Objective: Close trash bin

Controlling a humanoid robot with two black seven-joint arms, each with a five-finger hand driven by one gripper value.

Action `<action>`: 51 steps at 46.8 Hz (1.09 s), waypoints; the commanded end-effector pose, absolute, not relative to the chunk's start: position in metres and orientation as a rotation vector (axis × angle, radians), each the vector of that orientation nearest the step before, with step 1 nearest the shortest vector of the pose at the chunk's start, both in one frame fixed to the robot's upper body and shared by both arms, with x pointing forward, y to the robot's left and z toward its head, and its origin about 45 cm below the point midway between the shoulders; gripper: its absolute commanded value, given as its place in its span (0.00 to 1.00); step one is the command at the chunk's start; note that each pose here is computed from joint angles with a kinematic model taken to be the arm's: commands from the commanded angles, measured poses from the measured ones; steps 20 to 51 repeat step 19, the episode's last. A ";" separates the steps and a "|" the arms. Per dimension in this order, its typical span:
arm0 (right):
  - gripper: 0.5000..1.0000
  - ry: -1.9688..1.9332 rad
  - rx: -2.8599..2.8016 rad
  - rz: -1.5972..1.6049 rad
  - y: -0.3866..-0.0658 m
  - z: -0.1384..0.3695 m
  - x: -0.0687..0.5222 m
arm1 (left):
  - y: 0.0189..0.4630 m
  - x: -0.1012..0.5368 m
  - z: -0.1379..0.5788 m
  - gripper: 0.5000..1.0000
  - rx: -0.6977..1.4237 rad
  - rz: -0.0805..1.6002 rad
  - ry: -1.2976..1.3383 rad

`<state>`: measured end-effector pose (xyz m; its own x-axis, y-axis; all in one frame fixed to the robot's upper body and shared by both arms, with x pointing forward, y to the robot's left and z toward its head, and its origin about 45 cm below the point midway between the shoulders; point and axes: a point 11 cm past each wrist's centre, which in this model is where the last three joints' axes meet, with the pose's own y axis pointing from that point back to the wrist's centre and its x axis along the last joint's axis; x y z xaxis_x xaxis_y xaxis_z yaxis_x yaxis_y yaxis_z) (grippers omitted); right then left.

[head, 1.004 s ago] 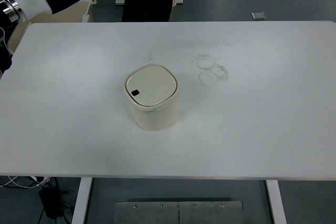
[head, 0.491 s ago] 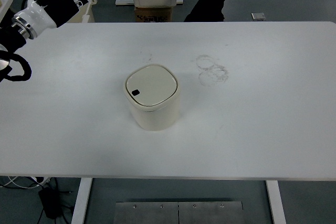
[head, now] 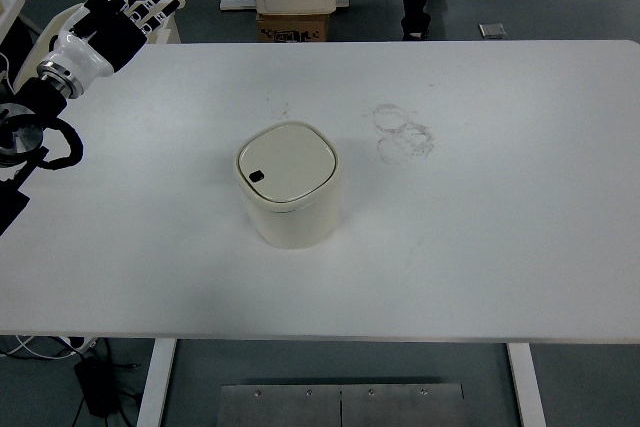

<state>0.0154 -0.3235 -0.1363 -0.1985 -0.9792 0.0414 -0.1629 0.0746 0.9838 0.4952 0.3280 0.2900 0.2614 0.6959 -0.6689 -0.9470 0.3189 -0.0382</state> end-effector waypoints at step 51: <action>0.99 -1.525 1.182 -1.230 -0.324 -0.136 0.016 | 0.337 0.493 0.242 1.00 -0.524 1.269 0.702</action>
